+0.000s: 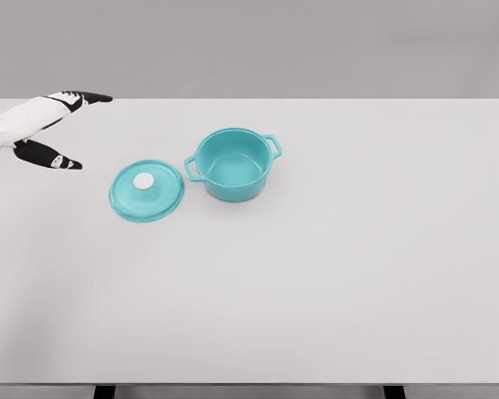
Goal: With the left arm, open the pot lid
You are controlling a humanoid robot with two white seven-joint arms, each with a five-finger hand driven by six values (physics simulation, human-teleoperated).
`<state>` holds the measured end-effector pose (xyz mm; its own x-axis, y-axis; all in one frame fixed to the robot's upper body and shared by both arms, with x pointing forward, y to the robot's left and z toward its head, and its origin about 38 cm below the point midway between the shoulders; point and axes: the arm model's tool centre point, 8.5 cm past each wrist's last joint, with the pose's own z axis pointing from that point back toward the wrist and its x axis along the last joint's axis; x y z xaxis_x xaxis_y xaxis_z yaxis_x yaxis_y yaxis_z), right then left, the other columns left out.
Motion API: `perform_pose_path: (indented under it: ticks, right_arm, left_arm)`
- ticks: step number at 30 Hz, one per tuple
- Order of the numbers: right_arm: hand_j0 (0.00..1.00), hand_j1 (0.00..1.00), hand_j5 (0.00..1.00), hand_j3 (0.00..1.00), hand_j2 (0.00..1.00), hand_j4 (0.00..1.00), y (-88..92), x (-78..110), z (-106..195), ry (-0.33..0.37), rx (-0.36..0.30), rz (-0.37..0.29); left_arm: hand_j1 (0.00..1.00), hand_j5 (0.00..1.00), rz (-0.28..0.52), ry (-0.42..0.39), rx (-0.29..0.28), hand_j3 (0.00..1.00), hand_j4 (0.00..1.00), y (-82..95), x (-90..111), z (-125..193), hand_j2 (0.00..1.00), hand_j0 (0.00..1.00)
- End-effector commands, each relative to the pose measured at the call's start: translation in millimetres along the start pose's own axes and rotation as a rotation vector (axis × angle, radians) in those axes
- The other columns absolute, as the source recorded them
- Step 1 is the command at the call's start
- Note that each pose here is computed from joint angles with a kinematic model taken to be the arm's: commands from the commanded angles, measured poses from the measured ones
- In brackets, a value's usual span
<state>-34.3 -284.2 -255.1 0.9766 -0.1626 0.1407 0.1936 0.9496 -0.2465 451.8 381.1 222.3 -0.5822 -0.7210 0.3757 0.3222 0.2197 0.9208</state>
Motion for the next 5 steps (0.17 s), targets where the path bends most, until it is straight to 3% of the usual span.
perform_pose_path:
  ticks: [1, 5]
  right_arm:
    - [1.00, 1.00, 1.00, 1.00, 1.00, 1.00, 0.0, 0.0, 0.0, 0.000, 0.000, -0.001]
    - [1.00, 1.00, 1.00, 1.00, 1.00, 1.00, 0.0, 0.0, 0.0, 0.000, 0.000, 0.000]
  left_arm:
    - [1.00, 1.00, 0.009, -0.002, 0.007, 1.00, 1.00, 0.1, 0.1, 0.1, 1.00, 1.00]
    - [1.00, 1.00, 0.010, -0.001, 0.006, 1.00, 1.00, -0.6, 0.0, 0.3, 1.00, 1.00]
